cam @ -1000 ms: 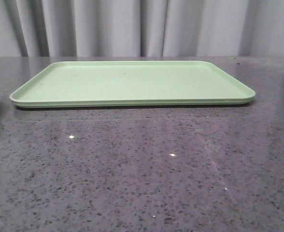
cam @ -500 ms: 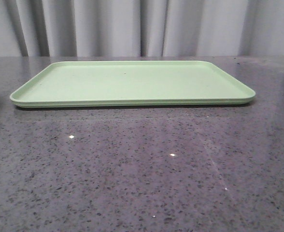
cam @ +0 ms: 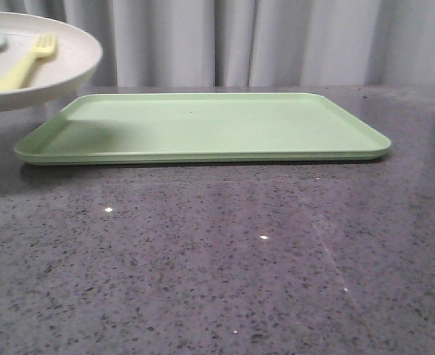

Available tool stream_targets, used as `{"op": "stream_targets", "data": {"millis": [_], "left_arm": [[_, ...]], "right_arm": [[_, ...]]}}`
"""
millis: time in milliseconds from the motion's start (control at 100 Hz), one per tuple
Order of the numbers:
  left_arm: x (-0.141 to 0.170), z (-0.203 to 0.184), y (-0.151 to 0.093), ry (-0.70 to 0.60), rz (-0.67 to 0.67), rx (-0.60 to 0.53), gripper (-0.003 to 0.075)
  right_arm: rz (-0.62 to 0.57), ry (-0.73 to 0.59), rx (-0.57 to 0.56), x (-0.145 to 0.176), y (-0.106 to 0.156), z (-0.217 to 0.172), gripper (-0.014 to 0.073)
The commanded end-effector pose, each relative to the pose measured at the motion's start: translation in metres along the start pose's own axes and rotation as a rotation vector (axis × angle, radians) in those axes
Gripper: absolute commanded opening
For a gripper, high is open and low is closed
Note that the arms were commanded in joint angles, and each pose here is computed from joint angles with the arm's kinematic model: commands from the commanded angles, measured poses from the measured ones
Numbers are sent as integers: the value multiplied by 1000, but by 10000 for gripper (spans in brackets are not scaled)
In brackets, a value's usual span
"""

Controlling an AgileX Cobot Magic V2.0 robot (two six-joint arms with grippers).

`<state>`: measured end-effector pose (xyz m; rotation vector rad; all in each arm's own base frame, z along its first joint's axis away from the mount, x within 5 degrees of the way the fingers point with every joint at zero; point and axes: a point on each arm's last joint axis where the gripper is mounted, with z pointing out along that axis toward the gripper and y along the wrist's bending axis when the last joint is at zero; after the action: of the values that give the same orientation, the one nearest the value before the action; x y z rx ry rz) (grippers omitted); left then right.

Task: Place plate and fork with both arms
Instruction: 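Lift the plate and carry it over the green tray with left gripper, then lower the plate onto the tray, open and raise the left gripper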

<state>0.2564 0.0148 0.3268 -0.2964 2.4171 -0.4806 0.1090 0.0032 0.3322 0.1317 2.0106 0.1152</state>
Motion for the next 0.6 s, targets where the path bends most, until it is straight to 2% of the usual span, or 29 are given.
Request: {"op": "stream_targets", "data": {"millis": [0,320,480,590], "left_arm": [[-17,3,-26,-88,-11,87,-20],[-31,75,-100,-4,33,224,-20],[-33,103,-121,17,34,252,-20],[-34,118,-123,28,-7,266,-20]], "right_arm": [[-14,-94,-9,-16,2,-4,447],[-9,-90,-12,-16,2,-4,447],[-9,-89,-12,-16,2,-4,447],[-9,-89,-12,-16,2,-4,447]]}}
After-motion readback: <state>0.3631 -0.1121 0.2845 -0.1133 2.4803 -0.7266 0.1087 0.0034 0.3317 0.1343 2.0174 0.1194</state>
